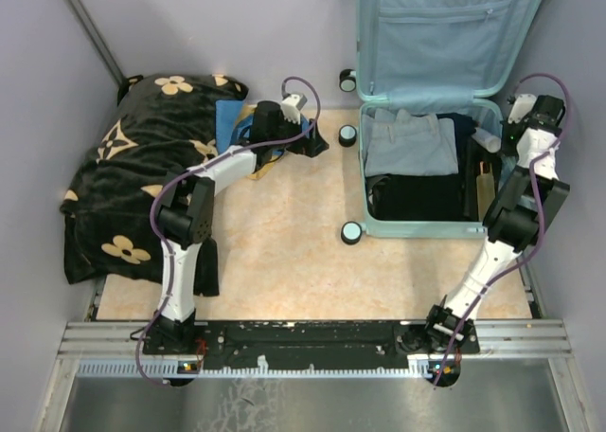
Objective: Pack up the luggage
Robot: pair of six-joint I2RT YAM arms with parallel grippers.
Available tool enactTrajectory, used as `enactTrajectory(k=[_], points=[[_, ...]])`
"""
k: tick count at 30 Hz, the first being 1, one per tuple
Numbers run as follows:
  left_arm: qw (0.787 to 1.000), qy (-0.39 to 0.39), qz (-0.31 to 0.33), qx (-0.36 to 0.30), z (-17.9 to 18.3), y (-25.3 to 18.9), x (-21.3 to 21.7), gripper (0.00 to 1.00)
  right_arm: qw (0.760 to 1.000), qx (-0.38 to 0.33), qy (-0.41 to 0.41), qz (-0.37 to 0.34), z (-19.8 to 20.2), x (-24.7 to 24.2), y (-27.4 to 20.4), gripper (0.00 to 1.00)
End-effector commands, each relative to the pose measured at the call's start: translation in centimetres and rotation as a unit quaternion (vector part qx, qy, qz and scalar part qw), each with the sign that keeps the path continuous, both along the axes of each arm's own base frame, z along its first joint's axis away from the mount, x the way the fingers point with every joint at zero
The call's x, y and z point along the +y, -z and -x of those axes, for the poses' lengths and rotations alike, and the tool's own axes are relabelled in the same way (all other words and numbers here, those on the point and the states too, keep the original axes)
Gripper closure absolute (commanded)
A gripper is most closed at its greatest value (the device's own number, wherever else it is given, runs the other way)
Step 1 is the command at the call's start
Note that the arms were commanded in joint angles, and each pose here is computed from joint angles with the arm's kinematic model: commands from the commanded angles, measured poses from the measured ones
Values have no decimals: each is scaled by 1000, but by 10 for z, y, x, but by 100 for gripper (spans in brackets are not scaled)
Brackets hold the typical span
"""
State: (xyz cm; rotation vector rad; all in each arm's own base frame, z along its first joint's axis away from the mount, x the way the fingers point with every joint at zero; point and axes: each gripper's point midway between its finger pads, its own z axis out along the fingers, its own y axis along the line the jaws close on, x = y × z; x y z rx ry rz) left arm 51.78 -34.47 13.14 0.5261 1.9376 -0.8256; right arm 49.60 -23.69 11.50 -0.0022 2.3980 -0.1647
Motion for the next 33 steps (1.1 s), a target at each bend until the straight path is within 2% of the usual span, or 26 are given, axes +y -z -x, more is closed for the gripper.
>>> enactTrajectory(k=[1,5,7,9,10,12,14,18,21,25,28,33], points=[[999,22,9,-31,11,-37,-2,0,976,-9,-127,-175,-11,157,-16,100],[999,30,17,-31,13,-42,-5,0,974,-24,-133,-180,-14,174,-28,98],[999,30,17,-28,12,-40,-6,0,978,-28,-127,-166,-16,168,-36,78],[999,32,17,-29,12,-40,-6,0,982,-25,-126,-139,-13,152,-40,73],[999,33,17,-31,12,-41,-6,0,983,-24,-125,-132,-10,144,-42,77],[999,34,16,-33,14,-40,-5,0,984,-27,-118,-131,-5,128,-49,91],[999,36,17,-34,16,-39,-5,0,986,-26,-105,-127,-1,113,-51,99],[999,35,23,-25,18,-35,-6,0,983,-22,-105,-150,1,120,-49,100],[1000,10,21,-15,12,-33,4,0,977,-19,-133,-166,0,153,-46,100],[998,-15,62,9,-4,-39,36,0,966,-16,-174,-191,-8,205,-45,100],[998,-26,63,-18,-23,-51,63,0,957,-20,-201,-209,-15,238,-50,100],[992,-57,40,-106,-73,-83,109,0,937,-15,-233,-259,-20,286,-53,100]])
